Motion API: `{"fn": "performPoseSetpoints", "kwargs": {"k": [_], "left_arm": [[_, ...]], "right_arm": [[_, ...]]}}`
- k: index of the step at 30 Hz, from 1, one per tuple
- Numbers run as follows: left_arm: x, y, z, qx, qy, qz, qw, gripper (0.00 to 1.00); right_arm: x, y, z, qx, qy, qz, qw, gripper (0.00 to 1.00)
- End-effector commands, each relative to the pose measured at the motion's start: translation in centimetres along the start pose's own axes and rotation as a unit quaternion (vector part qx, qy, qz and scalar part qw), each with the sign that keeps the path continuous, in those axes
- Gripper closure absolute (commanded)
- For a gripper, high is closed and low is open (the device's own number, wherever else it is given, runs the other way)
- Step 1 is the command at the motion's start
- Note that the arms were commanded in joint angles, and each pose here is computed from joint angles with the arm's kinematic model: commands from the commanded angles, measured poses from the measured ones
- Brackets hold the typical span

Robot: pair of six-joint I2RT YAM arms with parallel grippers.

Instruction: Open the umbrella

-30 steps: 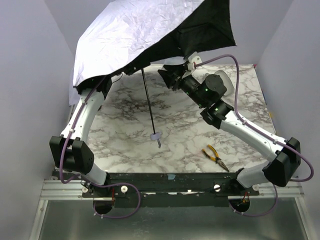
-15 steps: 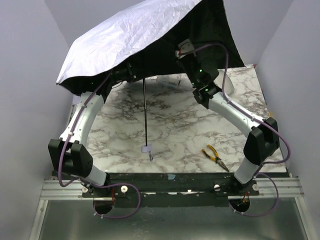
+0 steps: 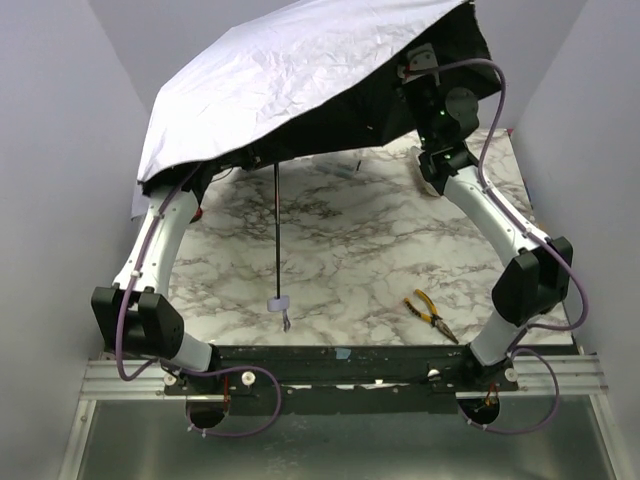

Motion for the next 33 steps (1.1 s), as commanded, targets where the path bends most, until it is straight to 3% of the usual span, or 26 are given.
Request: {"fn": "performPoseSetpoints", "kwargs": {"k": [1, 7, 10, 14, 19, 22, 26, 29, 33], "left_arm": [[-2.1, 1.3, -0.1, 0.001, -0.053, 0.028, 0.998, 1.0], [-3.2, 1.9, 0.4, 0.002, -0.083, 0.032, 0.996, 1.0], [-3.7, 1.5, 0.6, 0.004, -0.091, 0.041, 0.995, 1.0], [-4.2, 1.1, 1.3, 0.01, -0.104, 0.043, 0.994, 1.0], [-4.8, 1.2, 1.9, 0.011, -0.116, 0.048, 0.992, 1.0], [-5.2, 1.1, 2.1, 0.01, -0.126, 0.061, 0.99, 1.0], [-5.6, 1.2, 2.4, 0.008, -0.136, 0.074, 0.988, 1.0], [-5.8, 1.1, 2.6, 0.006, -0.145, 0.078, 0.986, 1.0], [-6.1, 0.7, 2.8, 0.011, -0.152, 0.078, 0.985, 1.0]], "right_arm": [[3.1, -0.3, -2.4, 0.048, 0.135, 0.048, 0.989, 0.75], [9.7, 0.6, -8.2, 0.069, 0.341, 0.088, 0.933, 0.52], [11.1, 1.6, -9.2, 0.089, 0.357, 0.173, 0.914, 0.51], [13.4, 2.7, -9.7, 0.143, 0.356, 0.316, 0.868, 0.49], [16.7, 2.9, -10.8, 0.166, 0.368, 0.348, 0.846, 0.45], [16.8, 2.4, -9.9, 0.194, 0.311, 0.416, 0.832, 0.44], [17.1, 2.6, -8.7, 0.214, 0.259, 0.505, 0.795, 0.42], [17.1, 2.6, -7.8, 0.209, 0.221, 0.562, 0.769, 0.43], [17.0, 2.6, -7.1, 0.201, 0.195, 0.592, 0.756, 0.49]]}}
Point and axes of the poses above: each gripper's point midway between its finger pads, its own z axis out along the fingers, its own x axis along the line the jaws close on, y = z × x, the point moved 5 cm from there along -z, back along the fingers, and after that the axes turned 14 degrees about z, right-handed, at the moved point
